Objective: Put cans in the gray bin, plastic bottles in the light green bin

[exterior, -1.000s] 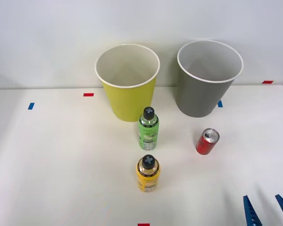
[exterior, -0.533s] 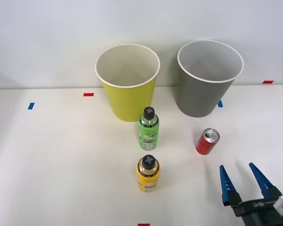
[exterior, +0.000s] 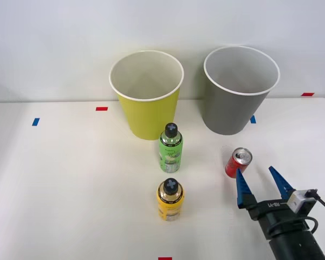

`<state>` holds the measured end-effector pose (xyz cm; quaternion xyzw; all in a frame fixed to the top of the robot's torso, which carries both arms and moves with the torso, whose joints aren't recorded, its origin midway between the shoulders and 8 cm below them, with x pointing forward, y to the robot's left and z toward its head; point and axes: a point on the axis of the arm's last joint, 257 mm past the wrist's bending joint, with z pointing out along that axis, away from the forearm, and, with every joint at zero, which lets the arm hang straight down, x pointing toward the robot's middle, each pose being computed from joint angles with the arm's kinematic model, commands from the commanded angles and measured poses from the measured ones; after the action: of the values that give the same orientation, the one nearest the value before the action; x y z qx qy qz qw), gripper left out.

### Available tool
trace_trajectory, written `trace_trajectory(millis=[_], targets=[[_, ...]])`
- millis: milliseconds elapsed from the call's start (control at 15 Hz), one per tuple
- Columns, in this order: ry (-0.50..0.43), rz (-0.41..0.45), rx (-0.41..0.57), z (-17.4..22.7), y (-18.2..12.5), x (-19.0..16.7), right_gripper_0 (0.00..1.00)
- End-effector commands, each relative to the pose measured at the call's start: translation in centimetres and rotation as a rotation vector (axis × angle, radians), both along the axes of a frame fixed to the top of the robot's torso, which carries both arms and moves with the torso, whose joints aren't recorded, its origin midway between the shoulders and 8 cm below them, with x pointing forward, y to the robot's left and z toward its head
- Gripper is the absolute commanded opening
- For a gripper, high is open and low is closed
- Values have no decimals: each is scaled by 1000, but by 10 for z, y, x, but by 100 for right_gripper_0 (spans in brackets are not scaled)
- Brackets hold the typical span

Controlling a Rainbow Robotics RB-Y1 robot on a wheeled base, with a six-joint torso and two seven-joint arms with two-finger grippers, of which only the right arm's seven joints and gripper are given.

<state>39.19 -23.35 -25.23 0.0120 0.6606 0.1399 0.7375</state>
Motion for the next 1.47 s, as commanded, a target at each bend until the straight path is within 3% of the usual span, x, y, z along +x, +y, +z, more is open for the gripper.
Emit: trace_trajectory(millis=[67, 800, 867, 933, 1000, 1467], targets=[[2, -8, -14, -8, 5, 13, 94], [-15, -17, -96, -6, 13, 55, 93], [-20, -17, -105, -5, 14, 56, 71], [-21, -16, -116, -5, 15, 56, 24], [-24, -16, -119, -4, 15, 57, 0], [-27, -15, -123, -3, 15, 57, 0]])
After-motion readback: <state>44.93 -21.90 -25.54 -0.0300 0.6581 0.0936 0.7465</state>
